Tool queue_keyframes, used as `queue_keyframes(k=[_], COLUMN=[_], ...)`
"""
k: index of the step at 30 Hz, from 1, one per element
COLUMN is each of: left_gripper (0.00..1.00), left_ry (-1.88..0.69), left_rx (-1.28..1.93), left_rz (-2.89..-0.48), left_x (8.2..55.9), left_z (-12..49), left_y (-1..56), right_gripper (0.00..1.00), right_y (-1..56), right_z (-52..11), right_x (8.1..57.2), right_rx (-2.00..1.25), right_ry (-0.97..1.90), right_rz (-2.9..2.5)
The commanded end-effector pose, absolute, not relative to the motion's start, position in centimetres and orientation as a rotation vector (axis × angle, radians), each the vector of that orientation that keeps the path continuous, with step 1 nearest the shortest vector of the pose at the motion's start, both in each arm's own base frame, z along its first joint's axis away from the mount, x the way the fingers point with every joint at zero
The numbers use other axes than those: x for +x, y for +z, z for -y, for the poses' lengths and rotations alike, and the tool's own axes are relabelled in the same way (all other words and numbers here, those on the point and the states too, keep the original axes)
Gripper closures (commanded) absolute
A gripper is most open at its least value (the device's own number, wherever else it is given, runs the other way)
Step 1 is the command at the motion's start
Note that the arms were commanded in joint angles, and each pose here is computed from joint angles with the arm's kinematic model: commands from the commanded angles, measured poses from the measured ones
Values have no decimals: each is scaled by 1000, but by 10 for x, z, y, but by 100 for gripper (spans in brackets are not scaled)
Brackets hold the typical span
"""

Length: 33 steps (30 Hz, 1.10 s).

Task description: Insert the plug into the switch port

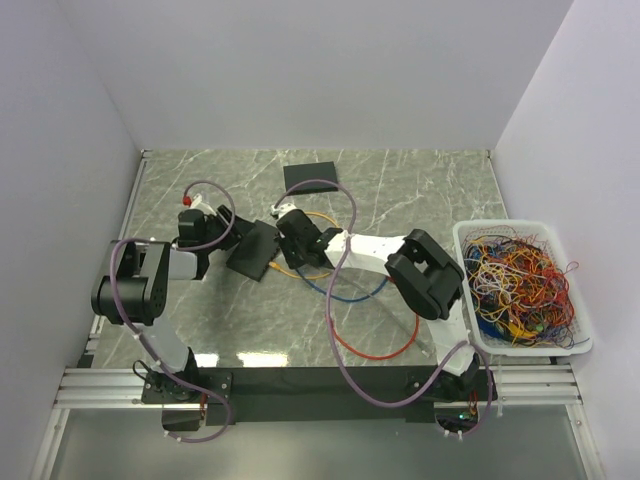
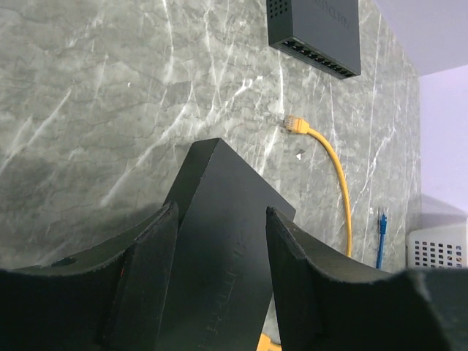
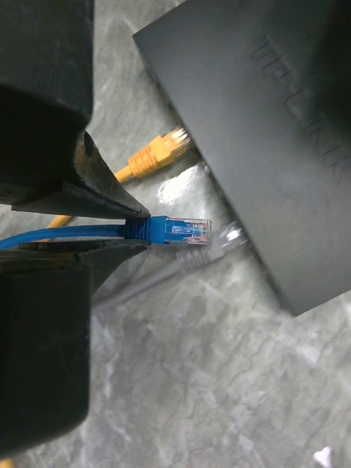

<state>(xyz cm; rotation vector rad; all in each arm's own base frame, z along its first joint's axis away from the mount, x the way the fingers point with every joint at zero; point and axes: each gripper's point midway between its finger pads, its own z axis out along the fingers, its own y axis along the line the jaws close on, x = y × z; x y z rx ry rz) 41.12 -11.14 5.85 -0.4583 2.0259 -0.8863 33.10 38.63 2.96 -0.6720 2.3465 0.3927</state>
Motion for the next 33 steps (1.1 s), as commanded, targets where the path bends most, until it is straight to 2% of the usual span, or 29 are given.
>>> queue_keyframes(k=[1,20,33], left_gripper=[43,45,47], left_ry=[-932,-991,-990], left_rx=[-368,-282,-277], left_rz=[-1963,-2034,-2056], left_x=[424,423,425], left_z=[119,148,152], left_y=[80,62,55], right_gripper=[100,100,100], right_y=[35,26,43], right_z=[-400,-413,-408], right_x=[333,326,331], right_rx=[-708,-753,-711], right_ry=[390,394,363], right_rz=[-2319,-2323,-2307])
